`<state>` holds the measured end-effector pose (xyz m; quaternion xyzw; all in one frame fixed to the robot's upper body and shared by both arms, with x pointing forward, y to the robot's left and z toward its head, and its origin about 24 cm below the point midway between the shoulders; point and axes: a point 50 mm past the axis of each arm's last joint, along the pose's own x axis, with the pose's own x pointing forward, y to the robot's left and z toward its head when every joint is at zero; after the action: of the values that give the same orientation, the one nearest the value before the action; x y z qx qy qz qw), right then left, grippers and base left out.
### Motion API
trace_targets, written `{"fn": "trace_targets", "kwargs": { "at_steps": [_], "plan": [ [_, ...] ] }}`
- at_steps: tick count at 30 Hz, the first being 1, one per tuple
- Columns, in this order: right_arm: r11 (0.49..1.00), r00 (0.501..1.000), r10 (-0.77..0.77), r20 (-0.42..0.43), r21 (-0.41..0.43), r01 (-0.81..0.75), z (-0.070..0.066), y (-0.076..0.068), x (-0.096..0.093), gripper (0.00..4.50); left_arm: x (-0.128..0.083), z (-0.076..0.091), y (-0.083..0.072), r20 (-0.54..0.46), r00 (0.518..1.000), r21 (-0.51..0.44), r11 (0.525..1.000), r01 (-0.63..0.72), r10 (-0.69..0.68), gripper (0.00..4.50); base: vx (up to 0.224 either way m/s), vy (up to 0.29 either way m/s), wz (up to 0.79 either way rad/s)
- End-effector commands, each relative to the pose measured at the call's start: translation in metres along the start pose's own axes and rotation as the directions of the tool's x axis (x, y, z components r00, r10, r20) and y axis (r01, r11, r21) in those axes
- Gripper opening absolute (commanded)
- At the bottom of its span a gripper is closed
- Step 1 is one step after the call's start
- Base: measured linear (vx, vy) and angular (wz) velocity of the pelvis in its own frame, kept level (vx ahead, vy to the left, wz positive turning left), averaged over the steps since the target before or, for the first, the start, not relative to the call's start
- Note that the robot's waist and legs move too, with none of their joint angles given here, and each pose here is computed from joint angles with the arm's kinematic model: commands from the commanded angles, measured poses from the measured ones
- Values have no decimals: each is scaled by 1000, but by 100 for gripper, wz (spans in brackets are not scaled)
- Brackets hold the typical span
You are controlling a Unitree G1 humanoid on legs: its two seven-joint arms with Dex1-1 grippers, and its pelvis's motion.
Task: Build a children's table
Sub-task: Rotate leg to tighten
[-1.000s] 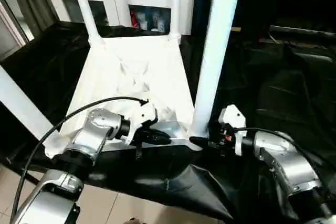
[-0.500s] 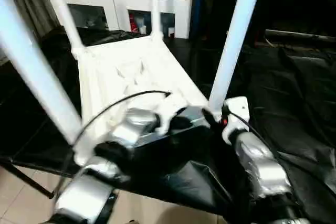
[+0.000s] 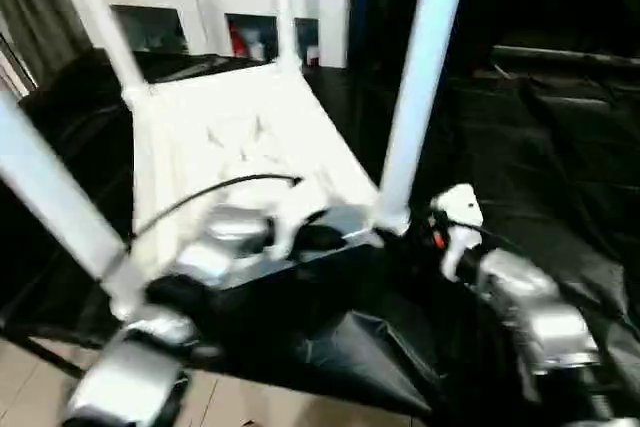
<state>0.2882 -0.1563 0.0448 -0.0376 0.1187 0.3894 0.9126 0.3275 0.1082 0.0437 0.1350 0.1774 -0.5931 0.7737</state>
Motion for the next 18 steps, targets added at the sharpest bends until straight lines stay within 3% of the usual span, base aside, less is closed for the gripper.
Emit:
{"fn": "trace_targets", "kwargs": {
  "at_steps": [1, 10, 12, 16, 17, 18],
  "plan": [
    [989, 990, 141, -9, -47, -141, 5, 11, 0, 391, -4, -8, -12, 13, 992, -32, 991, 128, -128, 0, 0, 0, 0],
    [956, 957, 281, -65, -68, -285, 6, 14, -4, 391, -21, -14, -23, 10, 971, -67, 968, 241, -240, 0, 0, 0, 0],
    [952, 954, 289, -75, -77, -295, 5, 14, -4, 357, -21, -14, -22, 9, 972, -66, 970, 234, -234, 0, 0, 0, 0],
    [943, 945, 313, -92, -86, -321, 4, 14, -4, 351, -24, -14, -20, 2, 976, -71, 974, 217, -217, 0, 0, 0, 0],
    [943, 945, 315, -91, -85, -322, 5, 14, -3, 318, -24, -14, -20, 3, 977, -71, 974, 215, -215, 0, 0, 0, 0],
    [944, 946, 313, -85, -82, -320, 5, 14, -3, 314, -25, -13, -20, 4, 977, -73, 975, 212, -212, 0, 0, 0, 0]
  ]
}}
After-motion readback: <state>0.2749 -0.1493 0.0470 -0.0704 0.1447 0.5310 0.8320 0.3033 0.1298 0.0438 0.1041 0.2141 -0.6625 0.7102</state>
